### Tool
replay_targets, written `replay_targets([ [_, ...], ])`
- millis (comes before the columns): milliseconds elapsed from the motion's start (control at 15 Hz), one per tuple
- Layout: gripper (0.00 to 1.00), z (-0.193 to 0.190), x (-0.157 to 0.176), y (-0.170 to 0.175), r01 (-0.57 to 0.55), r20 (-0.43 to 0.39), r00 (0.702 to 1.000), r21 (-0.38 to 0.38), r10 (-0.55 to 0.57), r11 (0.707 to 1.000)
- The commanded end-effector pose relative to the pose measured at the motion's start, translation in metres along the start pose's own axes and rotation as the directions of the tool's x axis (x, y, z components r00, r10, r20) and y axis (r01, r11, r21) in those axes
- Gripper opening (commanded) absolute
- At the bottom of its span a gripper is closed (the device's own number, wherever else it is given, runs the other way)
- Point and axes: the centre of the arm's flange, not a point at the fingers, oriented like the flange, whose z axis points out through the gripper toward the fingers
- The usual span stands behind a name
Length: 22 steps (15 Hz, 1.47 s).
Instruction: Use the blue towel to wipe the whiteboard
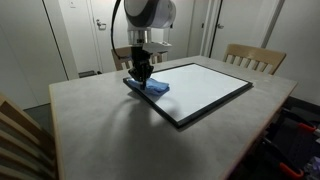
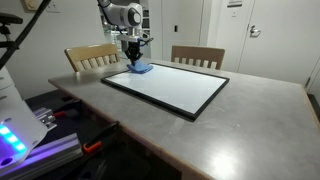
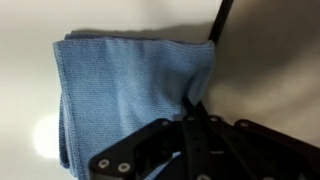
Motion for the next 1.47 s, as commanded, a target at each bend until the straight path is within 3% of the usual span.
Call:
replay_targets([
  [0, 0.01, 0.000, 0.016, -0.018, 0.003, 0.006, 1.000, 0.019, -0.003, 1.000],
  [800, 0.01, -0.064, -0.010, -0.120, 0.079, -0.091, 0.993, -0.017, -0.080, 0.997],
  [1067, 0.01, -0.078, -0.051, -0.148, 0.110, -0.119, 0.986, -0.044, -0.115, 0.993],
  [1400, 0.01, -0.059, -0.124, -0.152, 0.019, -0.173, 0.985, -0.025, -0.023, 1.000],
])
